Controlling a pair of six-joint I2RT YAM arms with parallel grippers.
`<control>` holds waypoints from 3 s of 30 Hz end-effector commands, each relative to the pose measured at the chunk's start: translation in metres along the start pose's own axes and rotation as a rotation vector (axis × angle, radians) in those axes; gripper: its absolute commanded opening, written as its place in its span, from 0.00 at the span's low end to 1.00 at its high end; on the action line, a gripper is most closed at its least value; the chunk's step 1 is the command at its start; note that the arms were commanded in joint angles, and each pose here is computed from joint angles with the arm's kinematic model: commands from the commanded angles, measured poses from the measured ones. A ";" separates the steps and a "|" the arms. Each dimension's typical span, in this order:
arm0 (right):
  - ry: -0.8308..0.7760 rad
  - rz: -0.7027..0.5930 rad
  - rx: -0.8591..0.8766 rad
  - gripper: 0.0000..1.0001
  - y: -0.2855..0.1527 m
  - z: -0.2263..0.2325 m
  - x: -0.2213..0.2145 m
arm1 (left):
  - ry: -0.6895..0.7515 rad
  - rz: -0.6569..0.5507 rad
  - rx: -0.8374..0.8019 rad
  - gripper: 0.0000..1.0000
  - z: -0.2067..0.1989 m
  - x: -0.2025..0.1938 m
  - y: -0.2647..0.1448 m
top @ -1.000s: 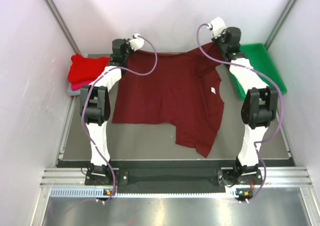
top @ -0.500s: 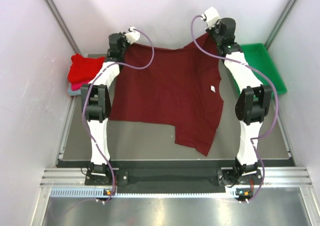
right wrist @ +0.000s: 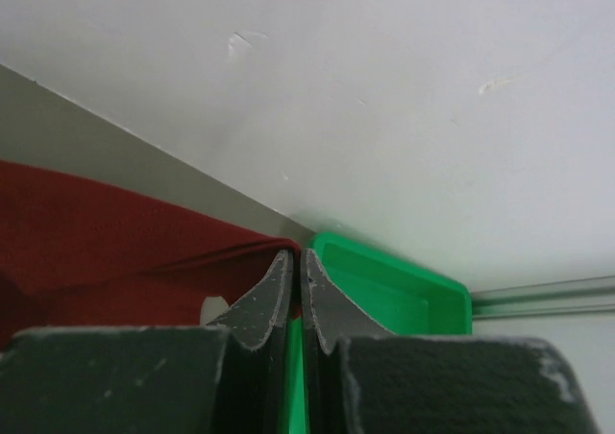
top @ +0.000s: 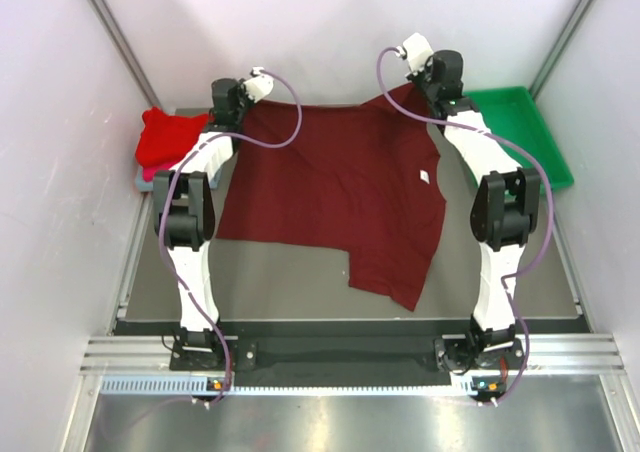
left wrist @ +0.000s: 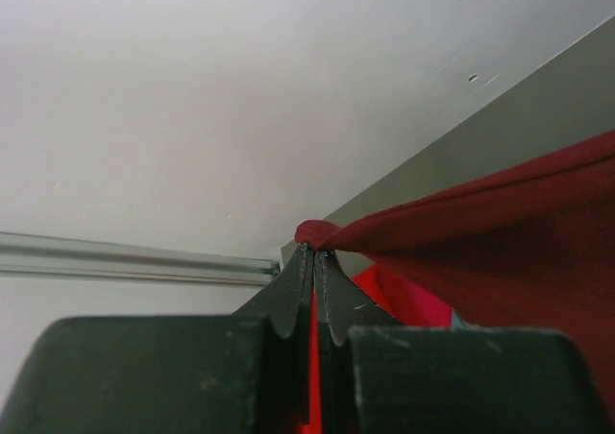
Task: Fold and stack the t-shirts
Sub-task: Fold the tshirt
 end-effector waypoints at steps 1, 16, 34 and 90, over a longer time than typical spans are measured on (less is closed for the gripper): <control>-0.007 -0.120 -0.066 0.00 -0.023 -0.024 0.055 | -0.028 -0.079 0.108 0.00 0.058 0.034 -0.023; -0.022 -0.051 -0.048 0.00 -0.053 -0.025 0.039 | -0.077 -0.013 0.018 0.00 0.036 0.018 -0.042; 0.029 0.073 0.101 0.00 -0.130 0.007 -0.009 | -0.145 0.153 -0.211 0.00 -0.013 -0.022 -0.086; 0.009 0.323 0.413 0.00 -0.194 0.124 -0.116 | -0.501 0.303 -0.617 0.41 -0.094 0.008 -0.141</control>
Point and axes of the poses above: each gripper's point midway between its finger pads, its own y axis out along the fingers, its own z axis along the line the jaws close on, x = y × z, the point moved 1 cm from there along -y, back along the fingers, and after that the axes turned 6 degrees about y, right-handed, at the moved point
